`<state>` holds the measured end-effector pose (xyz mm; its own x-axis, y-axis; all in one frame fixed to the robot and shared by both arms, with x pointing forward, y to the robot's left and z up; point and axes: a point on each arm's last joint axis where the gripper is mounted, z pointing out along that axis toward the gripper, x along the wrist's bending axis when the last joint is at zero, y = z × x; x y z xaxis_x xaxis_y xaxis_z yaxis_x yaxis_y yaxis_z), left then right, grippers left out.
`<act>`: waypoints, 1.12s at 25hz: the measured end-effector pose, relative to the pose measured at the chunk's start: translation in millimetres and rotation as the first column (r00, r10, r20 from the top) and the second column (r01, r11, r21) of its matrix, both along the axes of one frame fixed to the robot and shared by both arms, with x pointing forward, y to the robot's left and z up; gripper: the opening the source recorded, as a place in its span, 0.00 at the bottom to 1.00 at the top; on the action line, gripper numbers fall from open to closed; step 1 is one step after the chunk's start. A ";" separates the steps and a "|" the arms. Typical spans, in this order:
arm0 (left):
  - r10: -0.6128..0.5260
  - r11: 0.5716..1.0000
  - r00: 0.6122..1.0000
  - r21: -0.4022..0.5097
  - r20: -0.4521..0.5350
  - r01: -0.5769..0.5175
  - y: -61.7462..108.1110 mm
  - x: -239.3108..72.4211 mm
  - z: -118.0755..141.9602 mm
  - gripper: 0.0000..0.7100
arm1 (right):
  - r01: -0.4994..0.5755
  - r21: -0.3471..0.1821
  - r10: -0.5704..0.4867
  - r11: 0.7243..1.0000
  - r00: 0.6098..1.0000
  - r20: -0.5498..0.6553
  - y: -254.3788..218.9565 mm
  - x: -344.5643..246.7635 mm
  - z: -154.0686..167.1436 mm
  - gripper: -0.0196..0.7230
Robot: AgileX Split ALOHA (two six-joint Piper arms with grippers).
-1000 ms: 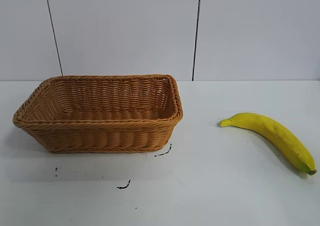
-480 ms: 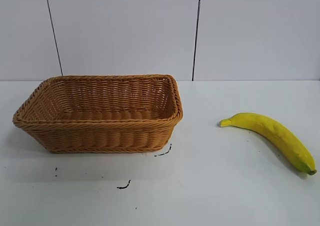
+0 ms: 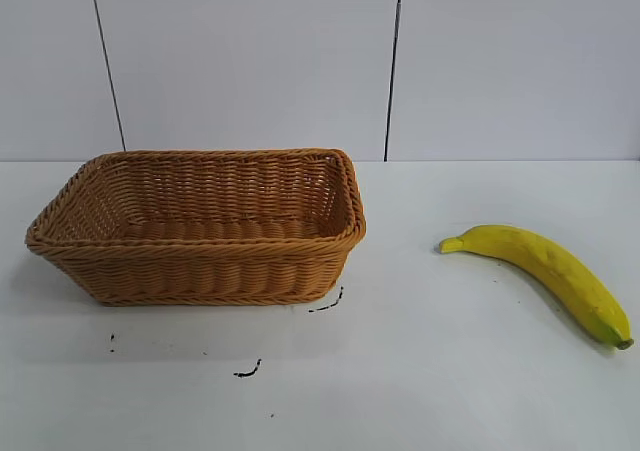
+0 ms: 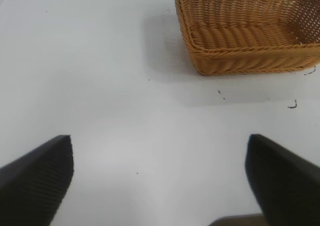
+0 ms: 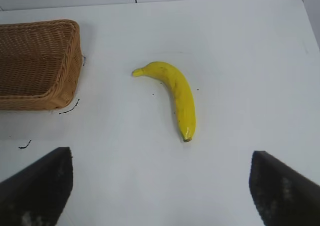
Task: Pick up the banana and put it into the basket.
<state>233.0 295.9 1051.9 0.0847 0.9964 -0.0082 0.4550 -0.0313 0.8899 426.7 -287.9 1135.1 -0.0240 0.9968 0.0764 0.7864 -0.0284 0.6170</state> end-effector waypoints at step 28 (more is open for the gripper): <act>0.000 1.000 1.000 0.000 0.000 0.000 0.0 0.0 0.0 0.98 | -0.316 -0.107 0.235 0.943 0.857 -0.459 2.6 186.8 -147.0 0.91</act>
